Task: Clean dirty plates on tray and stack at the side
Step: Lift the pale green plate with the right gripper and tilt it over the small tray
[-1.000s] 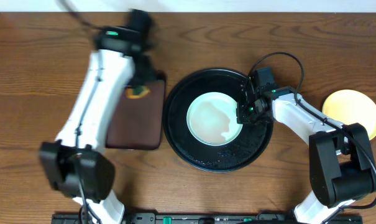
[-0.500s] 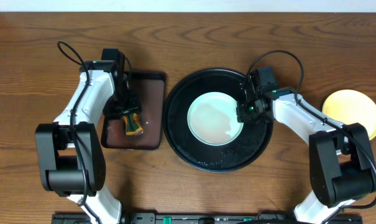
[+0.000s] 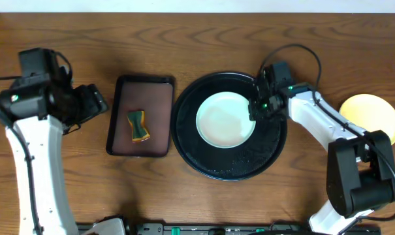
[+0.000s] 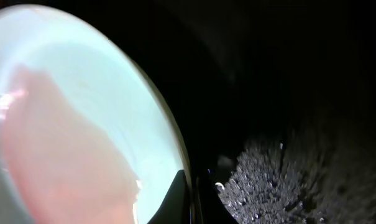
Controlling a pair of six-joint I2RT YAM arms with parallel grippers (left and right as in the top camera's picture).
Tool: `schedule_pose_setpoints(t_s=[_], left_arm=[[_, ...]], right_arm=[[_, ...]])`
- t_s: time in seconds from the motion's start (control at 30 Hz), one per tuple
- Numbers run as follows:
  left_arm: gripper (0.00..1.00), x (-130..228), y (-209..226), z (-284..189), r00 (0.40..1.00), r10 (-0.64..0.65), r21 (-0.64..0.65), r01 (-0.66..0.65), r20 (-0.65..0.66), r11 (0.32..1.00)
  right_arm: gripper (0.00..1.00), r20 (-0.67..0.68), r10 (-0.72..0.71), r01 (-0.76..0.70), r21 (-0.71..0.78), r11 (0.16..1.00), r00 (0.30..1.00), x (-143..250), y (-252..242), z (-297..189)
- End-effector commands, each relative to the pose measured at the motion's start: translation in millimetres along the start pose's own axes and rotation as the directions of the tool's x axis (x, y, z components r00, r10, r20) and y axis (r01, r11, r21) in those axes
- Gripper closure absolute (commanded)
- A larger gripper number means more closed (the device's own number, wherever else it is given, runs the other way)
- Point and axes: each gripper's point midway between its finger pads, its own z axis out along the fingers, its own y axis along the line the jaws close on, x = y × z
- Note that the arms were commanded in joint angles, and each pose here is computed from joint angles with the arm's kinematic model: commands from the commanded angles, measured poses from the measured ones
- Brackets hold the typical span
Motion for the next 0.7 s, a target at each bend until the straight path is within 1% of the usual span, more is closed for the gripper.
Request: schedule_pose_setpoints(t_s=[0.0,0.1,0.17,0.23,0.27,0.33,0.5,0.53,0.57,0.6,0.67], left_arm=[[0.15,-3,9,-13,0.998,-0.034,-0.007,0.034,0.043,0.999],[0.15,-3,9,-14,0.998,-0.034,-0.006,0.034,0.048,0.999],[0.15,-3,9,-14,0.998,-0.034,-0.006,0.034,0.047,0.999],[0.15,-3,9,-14,0.998,-0.034,-0.006,0.034,0.047,0.999],[0.15,-3,9,-14,0.998,-0.034,-0.006,0.034,0.047,0.999],[0.14,-3,9,-14,0.998,-0.034,-0.006,0.034,0.047,0.999],[0.14,-3,9,-14,0.998,-0.034,-0.006,0.034,0.047,0.999],[0.14,-3,9,-14,0.998,-0.034,-0.006,0.034,0.047,0.999],[0.14,-3,9,-14,0.998,-0.034,-0.006,0.034,0.047,0.999],[0.14,-3,9,-14,0.998,-0.034,-0.006,0.034,0.047,0.999],[0.14,-3,9,-14,0.998,-0.034,-0.006,0.034,0.047,0.999]], right_arm=[[0.99,0.186,-0.128,0.137,-0.033,0.99,0.974,-51,43,-58],[0.99,0.266,-0.176,0.194,-0.043,0.98,0.948,-72,72,-87],[0.99,0.324,-0.219,0.252,-0.065,0.965,0.92,-86,104,-106],[0.99,0.368,-0.226,0.276,-0.089,0.957,0.902,-92,129,-115],[0.99,0.437,-0.226,0.312,-0.135,0.941,0.871,-97,166,-122],[0.99,0.475,-0.251,0.344,-0.119,0.931,0.844,-99,184,-120],[0.99,0.543,-0.338,0.408,-0.009,0.913,0.769,-98,226,-99],[0.99,0.559,-0.435,0.479,0.076,0.874,0.706,-98,240,-86],[0.99,0.565,-0.486,0.511,0.128,0.85,0.667,-100,245,-81],[0.99,0.57,-0.551,0.558,0.186,0.809,0.609,-101,254,-74],[0.99,0.575,-0.641,0.638,0.249,0.729,0.508,-100,270,-70]])
